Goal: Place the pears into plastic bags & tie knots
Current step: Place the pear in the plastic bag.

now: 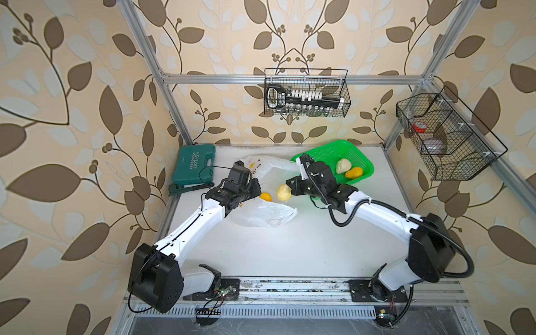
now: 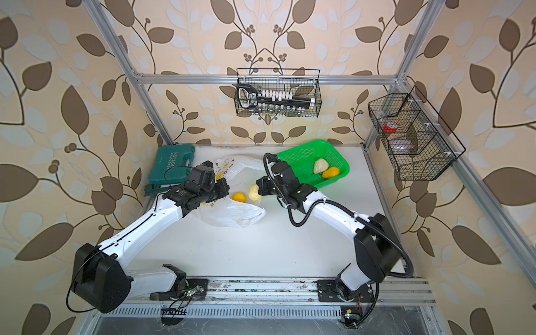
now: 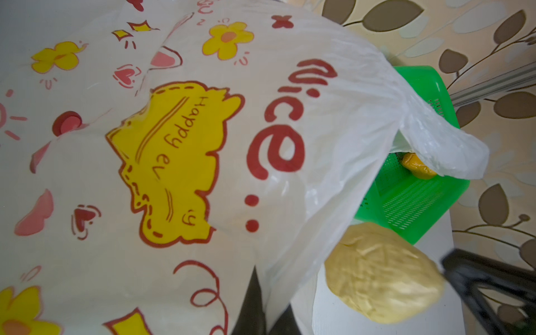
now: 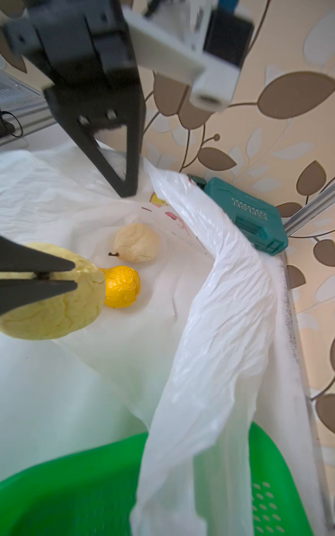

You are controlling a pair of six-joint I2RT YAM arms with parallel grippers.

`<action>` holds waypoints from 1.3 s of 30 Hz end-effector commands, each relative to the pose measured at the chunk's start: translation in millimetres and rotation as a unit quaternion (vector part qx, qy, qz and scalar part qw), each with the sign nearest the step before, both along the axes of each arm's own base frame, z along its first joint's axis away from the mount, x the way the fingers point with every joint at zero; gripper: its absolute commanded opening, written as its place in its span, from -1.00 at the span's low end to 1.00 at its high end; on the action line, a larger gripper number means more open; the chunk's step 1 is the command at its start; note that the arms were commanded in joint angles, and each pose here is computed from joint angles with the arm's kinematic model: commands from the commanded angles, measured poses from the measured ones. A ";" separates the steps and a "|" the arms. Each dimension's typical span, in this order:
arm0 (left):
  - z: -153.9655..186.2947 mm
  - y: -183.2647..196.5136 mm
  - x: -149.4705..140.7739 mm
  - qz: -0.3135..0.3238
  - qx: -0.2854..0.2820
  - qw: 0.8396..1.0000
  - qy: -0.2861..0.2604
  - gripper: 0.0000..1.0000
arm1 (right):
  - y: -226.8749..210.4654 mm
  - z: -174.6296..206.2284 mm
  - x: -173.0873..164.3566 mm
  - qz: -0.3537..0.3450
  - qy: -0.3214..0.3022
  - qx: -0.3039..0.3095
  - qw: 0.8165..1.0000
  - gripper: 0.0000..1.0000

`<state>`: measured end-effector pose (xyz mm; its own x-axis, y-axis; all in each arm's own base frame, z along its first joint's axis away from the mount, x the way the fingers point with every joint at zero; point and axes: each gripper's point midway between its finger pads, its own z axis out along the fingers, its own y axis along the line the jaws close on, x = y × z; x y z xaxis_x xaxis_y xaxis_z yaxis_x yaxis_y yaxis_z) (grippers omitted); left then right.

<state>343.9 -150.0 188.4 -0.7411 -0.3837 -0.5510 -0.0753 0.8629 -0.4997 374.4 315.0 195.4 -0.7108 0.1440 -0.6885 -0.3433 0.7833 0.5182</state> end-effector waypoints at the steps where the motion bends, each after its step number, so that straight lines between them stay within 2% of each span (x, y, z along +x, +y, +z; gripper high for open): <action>1: 10.6 -7.5 3.6 -0.006 -0.016 1.000 -0.016 -1.00 | 23.1 17.1 31.8 -0.030 -0.024 0.066 0.997 -1.00; 7: 10.4 -8.0 3.1 -0.005 -0.018 1.000 -0.014 -1.00 | 49.7 -16.7 70.1 -0.058 -0.009 0.086 0.995 -1.00; 11: 9.6 -7.4 2.9 -0.003 -0.018 1.000 -0.013 -1.00 | 69.7 -43.8 81.7 -0.044 0.019 0.081 0.996 -1.00; 12: 8.4 -7.6 2.7 -0.003 -0.018 1.000 -0.012 -1.00 | 74.2 -49.9 82.7 -0.035 0.027 0.077 0.996 -0.92; 13: 8.1 -7.2 2.8 -0.001 -0.018 1.000 -0.011 -1.00 | 79.2 -53.1 81.6 -0.020 0.034 0.071 0.997 -0.58; 15: 8.3 -7.2 2.6 0.001 -0.019 1.000 -0.011 -1.00 | 79.1 -55.9 76.2 -0.004 0.039 0.054 0.998 -0.07; 16: 8.4 -6.5 3.0 0.004 -0.021 1.000 -0.011 -1.00 | 76.9 -52.3 71.3 0.003 0.037 0.049 0.998 0.15; 17: 8.4 -6.2 3.1 0.006 -0.021 1.000 -0.010 -1.00 | 74.5 -49.3 65.6 0.012 0.036 0.044 0.998 0.26; 20: 10.0 -5.6 3.3 0.008 -0.022 1.000 -0.012 -1.00 | 59.9 -30.5 37.5 0.053 0.030 0.026 0.998 0.44; 23: 12.7 -4.9 3.8 0.009 -0.021 1.000 -0.016 -1.00 | 32.3 -5.4 -0.8 0.097 0.032 0.025 0.994 0.49; 25: 12.6 -5.0 4.1 0.010 -0.022 1.000 -0.017 -1.00 | 0.2 15.6 -25.4 0.096 0.025 0.034 0.995 0.54; 27: 12.2 -5.9 4.9 0.010 -0.025 0.999 -0.017 -1.00 | -37.3 32.6 -36.6 0.063 0.018 0.039 0.997 0.57; 29: 12.3 -6.5 5.6 0.009 -0.026 0.999 -0.018 -1.00 | -87.9 39.9 -29.9 -0.022 0.010 0.017 1.000 0.61; 31: 11.6 -7.9 5.6 0.006 -0.029 0.999 -0.019 -1.00 | -150.3 37.6 -5.2 -0.140 0.015 -0.013 0.990 0.71; 33: 9.4 -9.2 5.6 0.004 -0.030 0.999 -0.016 -1.00 | -203.6 26.9 26.1 -0.234 0.027 -0.059 0.970 0.77; 35: 8.4 -10.8 5.6 0.001 -0.032 0.999 -0.013 -1.00 | -252.8 6.3 58.4 -0.319 0.043 -0.127 0.938 0.84; 39: 7.5 -12.4 4.8 -0.003 -0.034 0.999 -0.012 -1.00 | -313.9 -38.1 118.5 -0.395 0.097 -0.206 0.890 0.87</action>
<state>348.5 -154.4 193.6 -0.7282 -0.4190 -0.5424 -0.0809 0.8384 -0.5391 487.6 53.4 215.4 -0.5361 0.4470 -0.7161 0.2674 0.8945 0.3583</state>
